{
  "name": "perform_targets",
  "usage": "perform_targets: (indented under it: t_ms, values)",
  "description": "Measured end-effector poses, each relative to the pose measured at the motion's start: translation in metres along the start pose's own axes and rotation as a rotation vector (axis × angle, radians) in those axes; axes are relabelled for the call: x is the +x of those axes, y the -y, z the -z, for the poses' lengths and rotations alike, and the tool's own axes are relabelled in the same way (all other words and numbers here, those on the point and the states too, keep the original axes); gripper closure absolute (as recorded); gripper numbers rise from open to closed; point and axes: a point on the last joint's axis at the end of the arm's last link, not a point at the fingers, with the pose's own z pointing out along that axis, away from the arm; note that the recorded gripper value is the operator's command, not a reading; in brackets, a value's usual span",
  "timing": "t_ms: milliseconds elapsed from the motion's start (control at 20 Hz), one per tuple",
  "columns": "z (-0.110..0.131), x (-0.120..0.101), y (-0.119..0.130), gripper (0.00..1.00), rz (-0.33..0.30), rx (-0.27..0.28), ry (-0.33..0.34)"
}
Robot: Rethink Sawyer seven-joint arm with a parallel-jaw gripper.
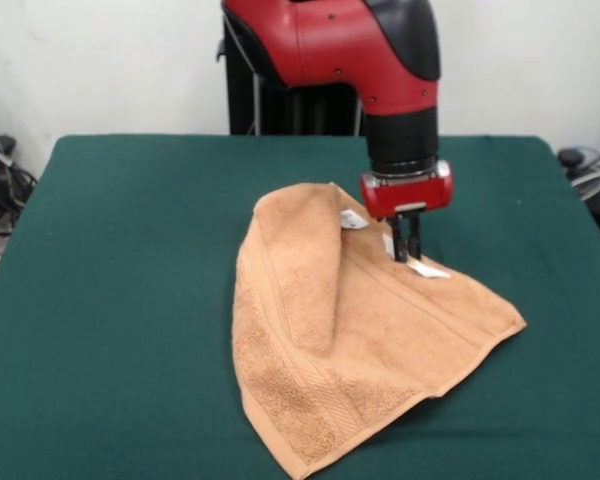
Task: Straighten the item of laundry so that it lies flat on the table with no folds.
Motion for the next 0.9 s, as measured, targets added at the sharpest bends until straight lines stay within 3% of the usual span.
perform_targets:
  t_ms: [450,900]
  values:
    - [0.014,0.003,-0.030,1.00,0.015,-0.001,-0.019]
    - [0.059,0.021,-0.070,1.00,0.010,0.003,-0.071]
